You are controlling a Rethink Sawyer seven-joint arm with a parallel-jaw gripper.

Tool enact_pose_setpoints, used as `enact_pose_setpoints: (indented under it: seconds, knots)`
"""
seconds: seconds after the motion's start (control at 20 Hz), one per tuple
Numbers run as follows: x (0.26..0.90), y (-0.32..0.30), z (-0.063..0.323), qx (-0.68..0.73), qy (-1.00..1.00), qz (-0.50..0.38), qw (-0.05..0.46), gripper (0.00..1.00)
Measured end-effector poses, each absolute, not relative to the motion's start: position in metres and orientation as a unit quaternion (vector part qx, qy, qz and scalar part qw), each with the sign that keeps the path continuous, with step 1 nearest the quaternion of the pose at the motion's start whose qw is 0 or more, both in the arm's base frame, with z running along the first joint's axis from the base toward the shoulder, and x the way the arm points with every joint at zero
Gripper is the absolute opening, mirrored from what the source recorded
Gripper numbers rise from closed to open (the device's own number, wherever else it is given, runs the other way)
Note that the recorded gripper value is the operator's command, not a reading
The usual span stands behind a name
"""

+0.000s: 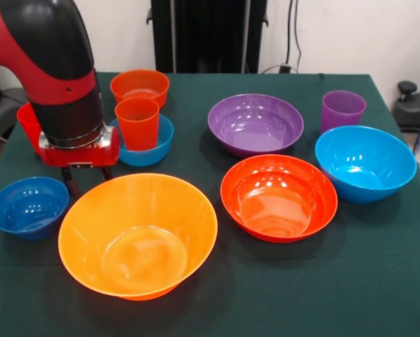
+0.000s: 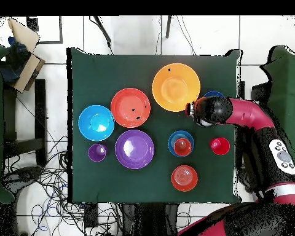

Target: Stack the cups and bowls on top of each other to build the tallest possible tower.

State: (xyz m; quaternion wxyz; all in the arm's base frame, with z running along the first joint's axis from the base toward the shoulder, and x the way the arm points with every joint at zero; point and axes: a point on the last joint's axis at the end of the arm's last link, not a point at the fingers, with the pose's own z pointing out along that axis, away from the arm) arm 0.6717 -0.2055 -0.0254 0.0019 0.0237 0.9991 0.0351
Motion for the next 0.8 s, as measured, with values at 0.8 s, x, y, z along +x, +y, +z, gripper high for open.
enact_pose_setpoints:
  seconds: [0.8]
  knots:
    - [0.676, -0.211, -0.008, 0.022, 0.999, 0.027, 0.0, 1.0]
